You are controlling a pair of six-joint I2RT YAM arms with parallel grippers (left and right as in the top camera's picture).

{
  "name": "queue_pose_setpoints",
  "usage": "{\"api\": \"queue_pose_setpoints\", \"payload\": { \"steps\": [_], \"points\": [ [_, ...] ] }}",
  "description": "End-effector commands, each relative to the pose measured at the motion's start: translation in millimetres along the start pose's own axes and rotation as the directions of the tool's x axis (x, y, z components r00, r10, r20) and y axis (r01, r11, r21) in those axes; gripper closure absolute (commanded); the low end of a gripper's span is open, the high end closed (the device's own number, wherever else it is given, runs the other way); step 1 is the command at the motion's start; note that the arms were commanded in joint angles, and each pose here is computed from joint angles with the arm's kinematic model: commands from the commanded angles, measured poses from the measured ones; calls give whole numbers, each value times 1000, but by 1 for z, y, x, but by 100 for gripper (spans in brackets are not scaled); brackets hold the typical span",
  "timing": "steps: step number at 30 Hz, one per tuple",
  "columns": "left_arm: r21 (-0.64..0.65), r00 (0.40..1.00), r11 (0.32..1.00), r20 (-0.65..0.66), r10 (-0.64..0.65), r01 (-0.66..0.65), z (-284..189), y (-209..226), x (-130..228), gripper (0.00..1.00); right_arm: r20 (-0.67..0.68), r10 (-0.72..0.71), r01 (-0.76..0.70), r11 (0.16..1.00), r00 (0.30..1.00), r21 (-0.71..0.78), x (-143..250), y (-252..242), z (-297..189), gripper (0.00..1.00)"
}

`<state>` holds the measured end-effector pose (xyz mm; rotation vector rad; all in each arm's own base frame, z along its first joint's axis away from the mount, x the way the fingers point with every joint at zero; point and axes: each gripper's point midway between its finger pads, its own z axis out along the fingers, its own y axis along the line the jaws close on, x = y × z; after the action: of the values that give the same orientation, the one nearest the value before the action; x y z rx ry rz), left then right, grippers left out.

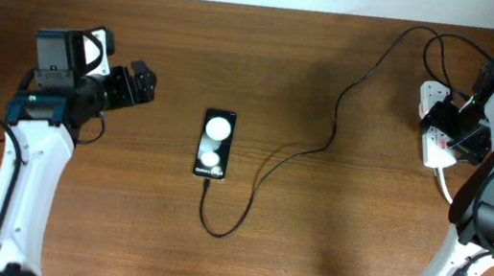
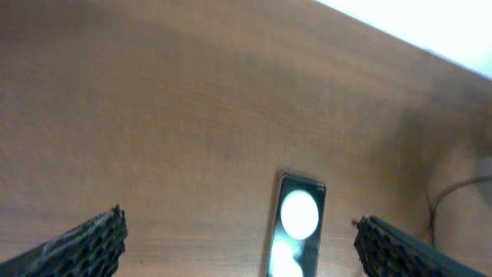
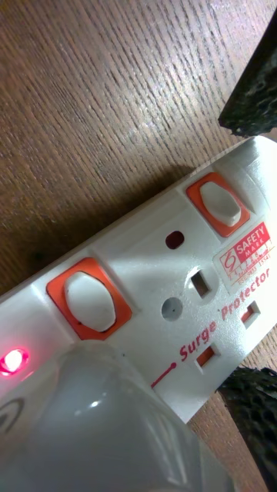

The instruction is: Plug charger to phone and switch on socket

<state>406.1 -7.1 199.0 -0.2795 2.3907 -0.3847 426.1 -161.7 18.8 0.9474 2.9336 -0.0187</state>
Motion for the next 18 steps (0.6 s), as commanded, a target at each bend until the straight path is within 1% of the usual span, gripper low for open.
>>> {"api": "queue_pose_setpoints", "payload": {
  "steps": [1, 3, 4, 6, 8, 11, 15, 18],
  "points": [
    [-49, 966, 983, 183, 182, -176, -18, -11, -23, 1, 19, 4, -4, 1000, 1000, 9, -8, -2, 0, 1],
    [-36, 942, 979, 269, 202, -200, -21, -16, -26, 1, 19, 4, -4, 1000, 1000, 9, -8, -2, 0, 1],
    [-29, 918, 976, 336, 212, -215, -20, -15, -19, 1, 19, 4, -4, 1000, 1000, 9, -8, -2, 0, 2],
    [-26, 894, 974, 391, 219, -227, -17, -9, -3, 1, 19, 4, -4, 1000, 1000, 9, -8, -2, 0, 1],
    [-24, 879, 972, 422, 222, -234, -13, -1, 23, 1, 19, 4, -4, 1000, 1000, 9, -8, -2, 0, 1],
    [-23, 867, 971, 445, 224, -239, -9, 10, 58, 1, 19, 4, -4, 1000, 1000, 9, -8, -2, 0, 1],
    [-26, 888, 973, 403, 220, -229, -4, 26, 110, 1, 19, 4, -4, 1000, 1000, 9, -8, -2, 0, 1],
    [-32, 886, 973, 408, 220, -227, -5, 35, 136, 1, 19, 4, -4, 1000, 1000, 9, -8, -2, 0, 1]
  ]
}}
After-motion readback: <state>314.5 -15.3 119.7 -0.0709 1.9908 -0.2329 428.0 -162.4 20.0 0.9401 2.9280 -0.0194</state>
